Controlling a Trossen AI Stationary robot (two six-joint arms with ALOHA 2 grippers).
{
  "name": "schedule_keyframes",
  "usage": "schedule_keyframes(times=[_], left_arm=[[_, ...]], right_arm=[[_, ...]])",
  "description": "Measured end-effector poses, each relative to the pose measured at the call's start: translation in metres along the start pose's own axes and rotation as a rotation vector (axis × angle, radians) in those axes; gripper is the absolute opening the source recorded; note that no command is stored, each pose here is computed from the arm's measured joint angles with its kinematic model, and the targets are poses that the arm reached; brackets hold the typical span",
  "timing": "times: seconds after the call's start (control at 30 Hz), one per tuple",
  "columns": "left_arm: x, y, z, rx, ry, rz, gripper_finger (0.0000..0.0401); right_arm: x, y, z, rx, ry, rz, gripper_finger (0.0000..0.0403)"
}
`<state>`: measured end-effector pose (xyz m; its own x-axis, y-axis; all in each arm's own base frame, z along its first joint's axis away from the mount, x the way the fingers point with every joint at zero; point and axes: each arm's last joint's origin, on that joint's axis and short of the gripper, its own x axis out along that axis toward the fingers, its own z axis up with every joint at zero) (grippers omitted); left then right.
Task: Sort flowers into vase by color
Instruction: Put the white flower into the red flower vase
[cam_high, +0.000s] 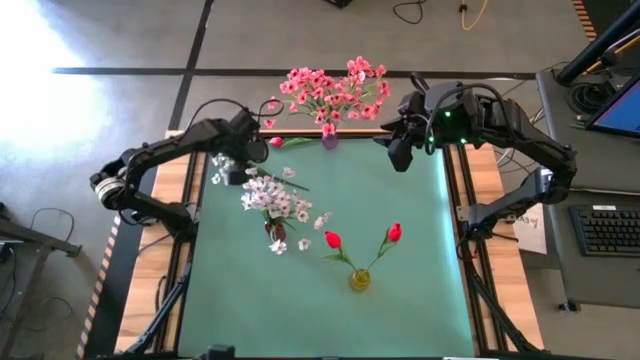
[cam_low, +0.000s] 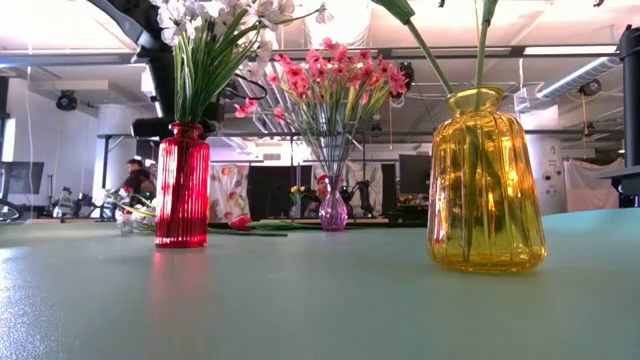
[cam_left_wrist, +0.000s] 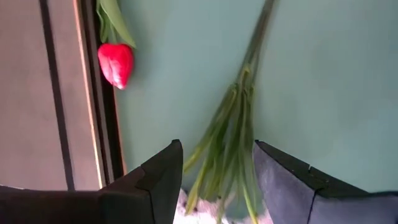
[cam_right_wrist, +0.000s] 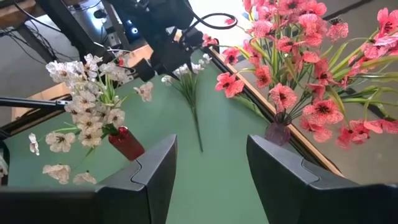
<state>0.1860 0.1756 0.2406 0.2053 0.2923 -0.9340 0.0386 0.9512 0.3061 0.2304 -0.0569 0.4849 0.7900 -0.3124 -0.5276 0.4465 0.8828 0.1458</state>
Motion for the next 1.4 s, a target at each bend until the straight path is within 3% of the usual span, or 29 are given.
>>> schedule_keyframes(times=[0.13,0.37,1.1,1.4], left_arm=[[0.006,-0.001,0.0,-0.002,-0.02,0.014,0.018],[0.015,-0.003,0.001,-0.033,-0.038,-0.06,0.018],[0.065,-0.001,0.009,-0.069,0.037,-0.147,0.0181],[0.079,0.0,0.01,-0.044,0.065,-0.145,0.0211]], right_arm=[[0.0,0.0,0.0,0.002,-0.004,0.001,0.0187],[0.0,0.0,0.0,0.003,-0.004,0.001,0.0187],[0.0,0.0,0.0,0.0,-0.002,0.005,0.0187],[0.0,0.0,0.0,0.002,0.0,0.005,0.0187]])
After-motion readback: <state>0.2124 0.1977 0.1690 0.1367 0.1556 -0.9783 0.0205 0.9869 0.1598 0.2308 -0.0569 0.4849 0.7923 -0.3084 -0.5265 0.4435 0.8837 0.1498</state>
